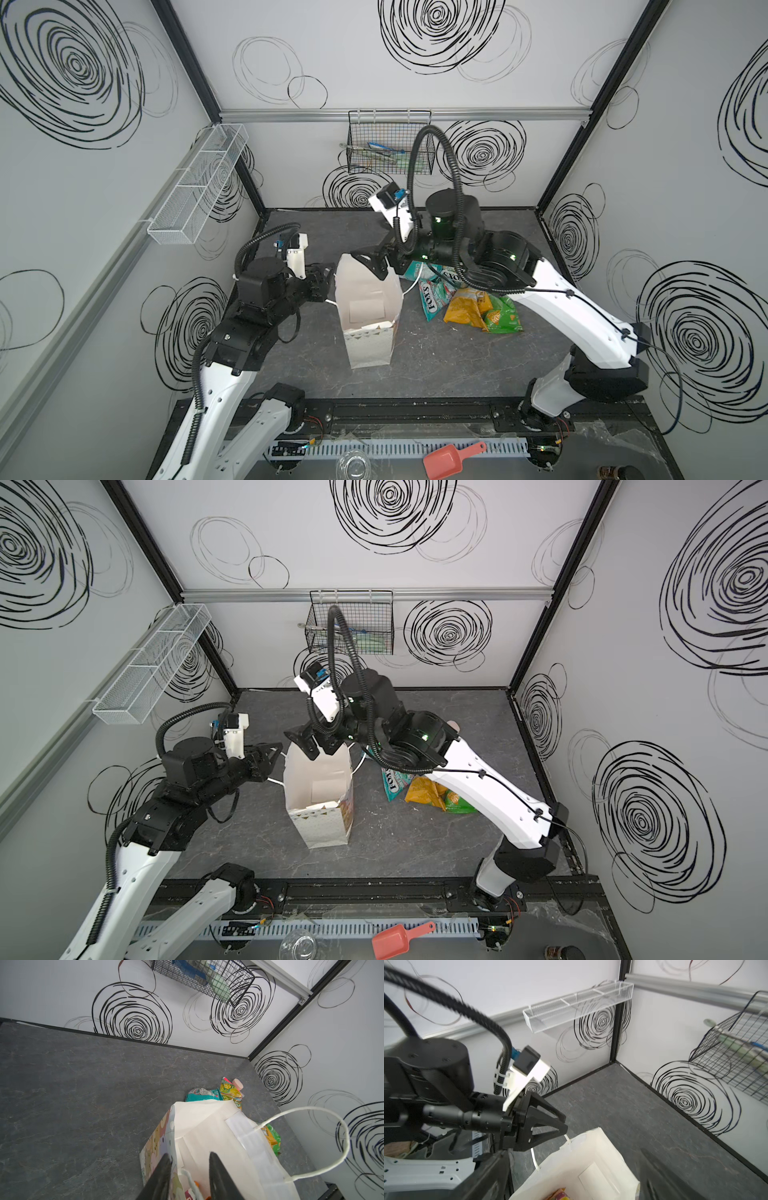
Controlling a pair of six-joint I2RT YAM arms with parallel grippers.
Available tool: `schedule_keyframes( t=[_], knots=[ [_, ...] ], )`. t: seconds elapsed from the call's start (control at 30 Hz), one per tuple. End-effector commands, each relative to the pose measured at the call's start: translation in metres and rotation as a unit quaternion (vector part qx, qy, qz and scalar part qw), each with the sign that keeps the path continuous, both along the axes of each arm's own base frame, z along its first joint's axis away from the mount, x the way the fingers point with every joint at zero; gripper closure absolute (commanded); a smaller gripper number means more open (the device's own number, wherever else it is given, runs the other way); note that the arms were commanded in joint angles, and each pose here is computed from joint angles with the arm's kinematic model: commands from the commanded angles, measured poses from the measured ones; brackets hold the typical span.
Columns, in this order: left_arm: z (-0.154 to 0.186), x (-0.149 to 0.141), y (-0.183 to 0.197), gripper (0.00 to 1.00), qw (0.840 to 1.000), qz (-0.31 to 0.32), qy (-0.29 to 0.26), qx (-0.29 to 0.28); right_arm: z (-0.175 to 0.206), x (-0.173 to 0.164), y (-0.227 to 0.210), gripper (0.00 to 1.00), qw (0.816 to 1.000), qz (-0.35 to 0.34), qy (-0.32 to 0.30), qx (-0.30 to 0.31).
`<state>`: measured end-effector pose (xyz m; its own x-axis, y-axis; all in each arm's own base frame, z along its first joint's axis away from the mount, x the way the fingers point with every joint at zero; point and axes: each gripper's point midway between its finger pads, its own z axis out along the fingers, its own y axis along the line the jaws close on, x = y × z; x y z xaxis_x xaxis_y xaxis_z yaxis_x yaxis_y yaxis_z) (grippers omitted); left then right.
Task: Take the snacks out of the paper bag
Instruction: Pick up the snack from the paper bag.
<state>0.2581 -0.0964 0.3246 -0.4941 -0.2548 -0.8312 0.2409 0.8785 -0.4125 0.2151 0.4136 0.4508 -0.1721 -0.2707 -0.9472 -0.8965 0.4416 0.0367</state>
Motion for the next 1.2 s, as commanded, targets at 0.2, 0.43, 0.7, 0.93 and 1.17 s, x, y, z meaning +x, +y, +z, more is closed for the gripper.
schedule_keyframes(
  t=[0.2,0.43,0.7,0.93,1.17],
  knots=[
    [-0.007,0.002,0.006,0.91,1.000,0.010,-0.010,0.004,-0.089,0.010,0.028,0.05,0.990,-0.028,0.029,-0.134],
    [-0.011,-0.002,0.013,1.00,0.999,0.023,-0.013,0.023,-0.155,0.026,0.036,0.14,0.979,-0.052,0.052,-0.191],
    [-0.012,-0.002,0.013,1.00,0.999,0.019,-0.013,0.027,-0.213,0.031,0.023,0.20,0.968,-0.050,0.060,-0.240],
    [-0.010,-0.001,0.013,1.00,0.999,0.019,-0.016,0.028,-0.254,0.023,0.021,0.24,0.958,-0.034,0.082,-0.274],
    [-0.008,-0.002,0.010,1.00,0.999,0.011,-0.020,0.023,-0.303,0.020,0.022,0.22,0.933,-0.045,0.145,-0.327]
  ],
)
